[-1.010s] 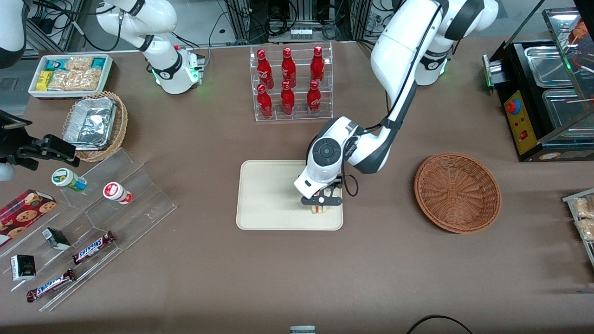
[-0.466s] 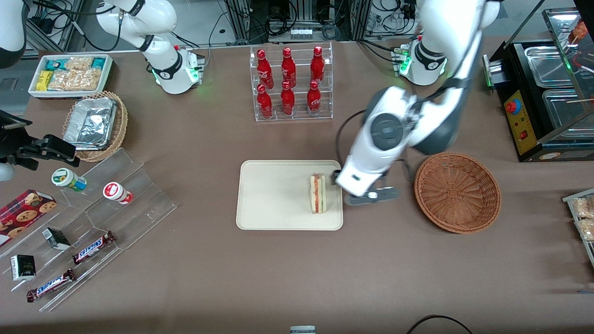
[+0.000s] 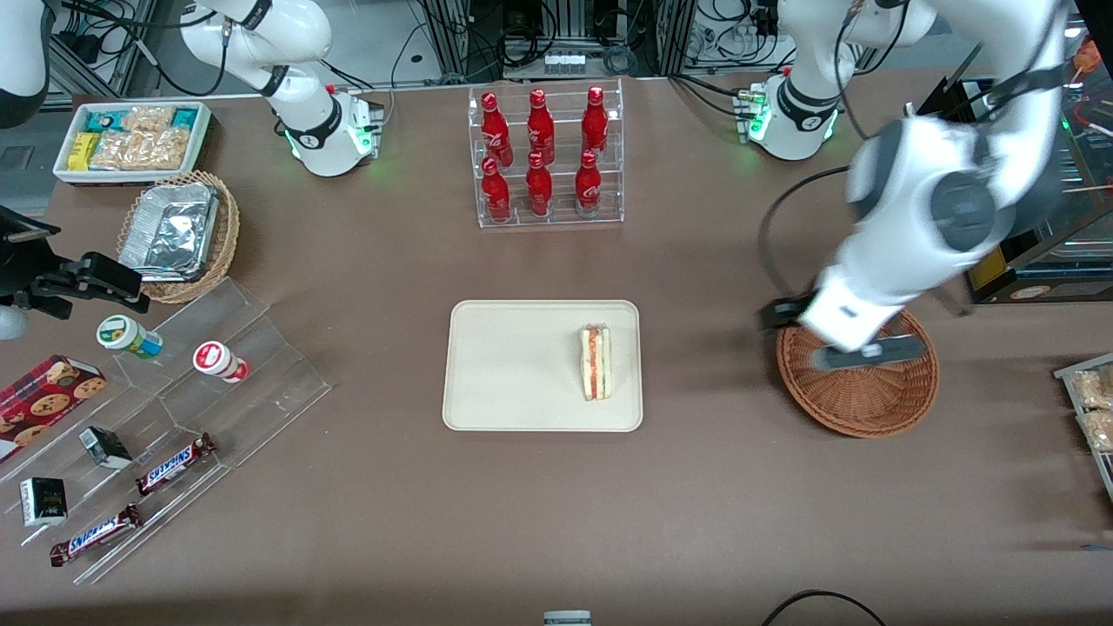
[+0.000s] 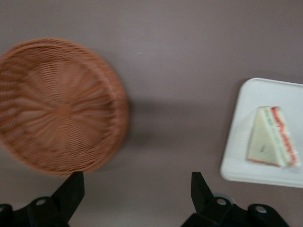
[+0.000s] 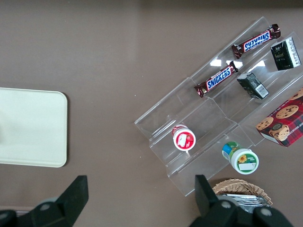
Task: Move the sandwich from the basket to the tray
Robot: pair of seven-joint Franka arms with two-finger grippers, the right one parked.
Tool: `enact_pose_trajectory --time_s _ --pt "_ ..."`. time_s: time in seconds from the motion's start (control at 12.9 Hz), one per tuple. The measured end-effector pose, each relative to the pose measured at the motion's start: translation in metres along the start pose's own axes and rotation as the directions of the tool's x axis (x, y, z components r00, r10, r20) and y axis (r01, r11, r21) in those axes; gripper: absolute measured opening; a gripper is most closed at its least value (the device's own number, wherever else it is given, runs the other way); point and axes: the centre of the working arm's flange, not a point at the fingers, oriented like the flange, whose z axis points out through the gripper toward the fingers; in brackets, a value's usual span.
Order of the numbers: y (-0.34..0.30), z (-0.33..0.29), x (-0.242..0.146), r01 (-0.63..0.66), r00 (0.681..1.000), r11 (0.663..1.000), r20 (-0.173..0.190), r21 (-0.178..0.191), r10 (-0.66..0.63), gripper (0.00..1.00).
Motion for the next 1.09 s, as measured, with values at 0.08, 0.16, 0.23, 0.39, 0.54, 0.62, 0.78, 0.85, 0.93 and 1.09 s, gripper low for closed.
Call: enact_pose_trajectory --time_s 0.08,0.16,0.23,0.39,0.54,0.62,0.78,0.85,0.93,1.09 --pt "-0.034 -0.017 -0.001 0.009 1.0 1.0 -0.012 -0.008 -0.009 1.0" --pt "-0.061 -0.031 -0.005 0.008 1.0 1.0 -0.026 -0.014 -0.008 1.0" --pt "-0.084 -0.042 -0.01 0.012 0.999 1.0 -0.039 -0.018 -0.012 1.0" --pt "-0.118 -0.059 -0.02 0.011 0.998 1.0 -0.068 -0.025 -0.013 1.0" --pt "-0.134 -0.076 -0.029 -0.006 0.995 1.0 -0.095 -0.027 0.003 1.0" --pt "-0.137 -0.083 -0.033 -0.014 0.995 1.0 -0.103 -0.019 0.012 1.0" --pt "-0.136 -0.095 -0.04 -0.042 0.994 0.998 -0.104 0.041 0.046 1.0" --pt "-0.132 -0.102 -0.042 -0.053 0.993 0.997 -0.105 0.059 0.059 1.0" --pt "-0.128 -0.107 -0.043 -0.061 0.992 0.996 -0.109 0.065 0.068 1.0" --pt "-0.126 -0.115 -0.045 -0.064 0.993 0.996 -0.099 0.067 0.07 1.0"
